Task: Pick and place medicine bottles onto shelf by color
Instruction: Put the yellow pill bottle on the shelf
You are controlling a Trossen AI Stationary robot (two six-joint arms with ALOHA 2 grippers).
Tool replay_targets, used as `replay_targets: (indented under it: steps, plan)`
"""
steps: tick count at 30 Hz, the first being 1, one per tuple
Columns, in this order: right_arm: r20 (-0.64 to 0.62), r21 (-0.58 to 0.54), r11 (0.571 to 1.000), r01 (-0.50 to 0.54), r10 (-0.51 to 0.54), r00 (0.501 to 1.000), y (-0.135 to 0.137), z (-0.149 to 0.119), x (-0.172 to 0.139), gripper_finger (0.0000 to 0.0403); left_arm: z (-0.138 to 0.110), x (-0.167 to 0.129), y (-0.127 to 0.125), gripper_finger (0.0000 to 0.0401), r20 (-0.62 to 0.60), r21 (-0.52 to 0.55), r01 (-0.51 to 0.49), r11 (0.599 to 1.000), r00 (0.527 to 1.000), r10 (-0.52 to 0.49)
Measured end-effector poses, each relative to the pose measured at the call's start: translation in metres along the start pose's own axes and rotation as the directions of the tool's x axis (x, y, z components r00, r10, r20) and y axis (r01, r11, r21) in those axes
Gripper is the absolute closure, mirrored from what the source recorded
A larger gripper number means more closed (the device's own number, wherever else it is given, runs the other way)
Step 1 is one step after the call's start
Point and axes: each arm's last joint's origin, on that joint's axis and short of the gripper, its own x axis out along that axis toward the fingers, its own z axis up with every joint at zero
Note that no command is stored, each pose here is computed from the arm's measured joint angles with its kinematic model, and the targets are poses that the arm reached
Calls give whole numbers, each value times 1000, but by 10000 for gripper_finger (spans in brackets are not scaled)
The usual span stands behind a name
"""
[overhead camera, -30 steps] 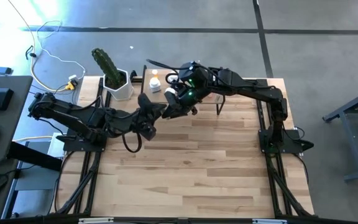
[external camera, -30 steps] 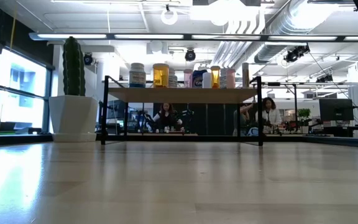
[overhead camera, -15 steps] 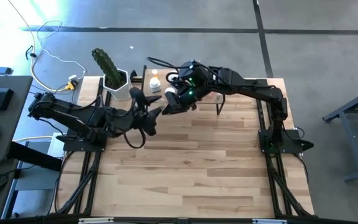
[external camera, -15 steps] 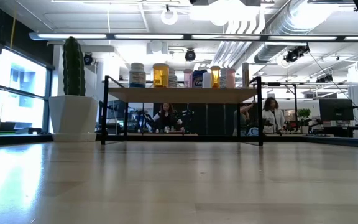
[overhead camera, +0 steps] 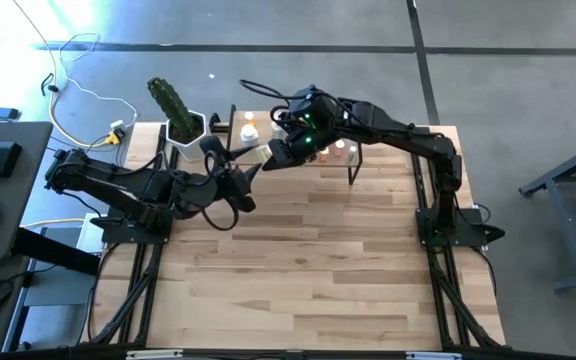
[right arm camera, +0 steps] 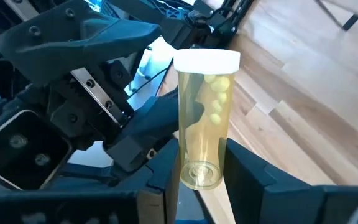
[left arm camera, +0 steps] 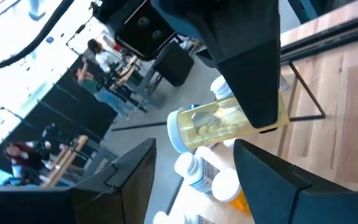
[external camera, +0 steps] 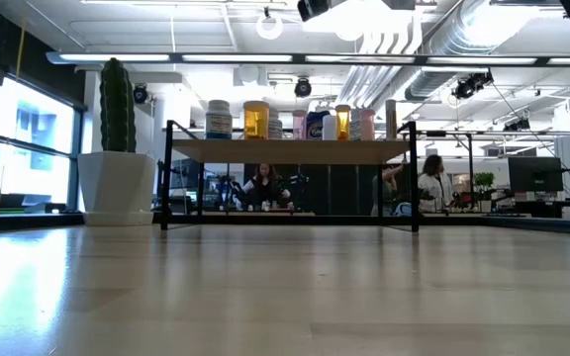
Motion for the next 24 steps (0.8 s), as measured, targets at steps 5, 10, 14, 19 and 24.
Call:
replay_targets:
  steps: [5, 10, 14, 19, 24]
  plan:
    - [28, -53, 999, 12, -11, 1000, -4, 6, -4, 311, -1, 3, 2, 197, -11, -94, -11, 995, 1000, 10]
    - [94, -160, 986, 54, -39, 995, -8, 14, -15, 311, -3, 7, 4, 197, -14, -235, -5, 972, 1000, 2]
    - [146, -274, 955, 116, -78, 986, -11, 18, -18, 311, -5, 11, 11, 197, 7, -374, 46, 926, 999, -47]
    - [205, -420, 885, 202, -125, 971, -16, 23, -21, 311, -15, 18, 24, 197, 17, -510, 126, 851, 991, -136]
    - [228, -527, 815, 241, -138, 964, -20, 29, -25, 311, -24, 24, 45, 197, 56, -625, 190, 757, 978, -200]
